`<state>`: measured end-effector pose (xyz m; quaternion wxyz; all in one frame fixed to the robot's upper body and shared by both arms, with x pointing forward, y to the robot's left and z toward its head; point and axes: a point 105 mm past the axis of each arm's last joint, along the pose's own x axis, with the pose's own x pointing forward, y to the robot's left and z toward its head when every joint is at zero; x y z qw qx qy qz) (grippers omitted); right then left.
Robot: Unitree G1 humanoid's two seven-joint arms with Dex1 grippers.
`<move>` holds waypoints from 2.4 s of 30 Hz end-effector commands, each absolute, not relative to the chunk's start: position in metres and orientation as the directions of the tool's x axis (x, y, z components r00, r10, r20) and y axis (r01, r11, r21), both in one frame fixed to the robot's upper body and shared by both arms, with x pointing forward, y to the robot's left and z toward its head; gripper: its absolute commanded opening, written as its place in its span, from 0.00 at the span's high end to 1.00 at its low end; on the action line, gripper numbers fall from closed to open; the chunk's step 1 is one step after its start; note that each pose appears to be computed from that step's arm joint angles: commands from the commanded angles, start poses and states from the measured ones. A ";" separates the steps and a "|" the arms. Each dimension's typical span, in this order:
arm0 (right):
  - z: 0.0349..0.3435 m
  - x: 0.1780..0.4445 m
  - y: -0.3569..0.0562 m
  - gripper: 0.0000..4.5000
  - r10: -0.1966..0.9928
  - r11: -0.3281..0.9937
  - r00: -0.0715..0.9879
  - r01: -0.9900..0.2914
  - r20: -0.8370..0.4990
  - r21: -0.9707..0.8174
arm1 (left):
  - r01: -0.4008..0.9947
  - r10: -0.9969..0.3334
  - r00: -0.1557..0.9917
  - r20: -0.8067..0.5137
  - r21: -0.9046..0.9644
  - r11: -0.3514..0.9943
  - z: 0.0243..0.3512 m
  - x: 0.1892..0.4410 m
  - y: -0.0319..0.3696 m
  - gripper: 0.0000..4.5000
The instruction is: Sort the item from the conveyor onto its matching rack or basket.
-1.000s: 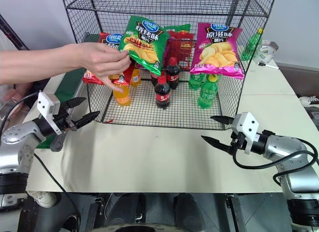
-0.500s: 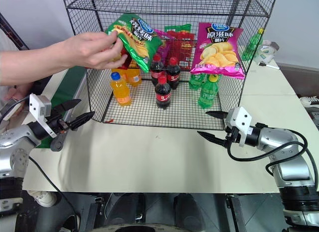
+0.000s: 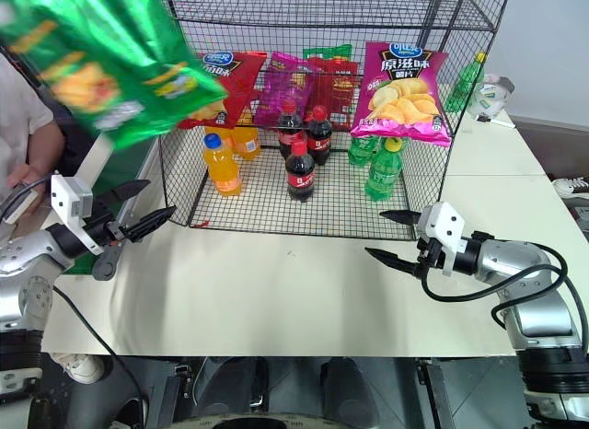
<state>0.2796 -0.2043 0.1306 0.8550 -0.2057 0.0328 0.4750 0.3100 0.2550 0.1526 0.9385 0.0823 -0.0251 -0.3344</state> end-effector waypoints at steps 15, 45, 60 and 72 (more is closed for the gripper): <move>0.139 0.280 -0.199 0.13 0.812 0.435 0.533 -0.825 -0.239 -0.361 | 0.617 -0.635 0.773 0.015 0.219 0.756 0.163 0.305 0.256 0.00; 0.137 0.282 -0.192 0.13 0.829 0.399 0.501 -0.841 -0.249 -0.364 | 0.610 -0.625 0.780 -0.008 0.227 0.759 0.160 0.301 0.261 0.00; 0.150 0.284 -0.175 0.13 0.866 0.396 0.467 -0.858 -0.178 -0.326 | 0.524 -0.554 0.829 0.081 0.237 0.818 0.178 0.287 0.279 0.00; 0.158 0.262 -0.122 0.00 0.963 0.231 0.252 -0.955 -0.096 -0.185 | 0.320 -0.358 0.933 0.031 0.380 0.868 0.182 0.255 0.327 0.00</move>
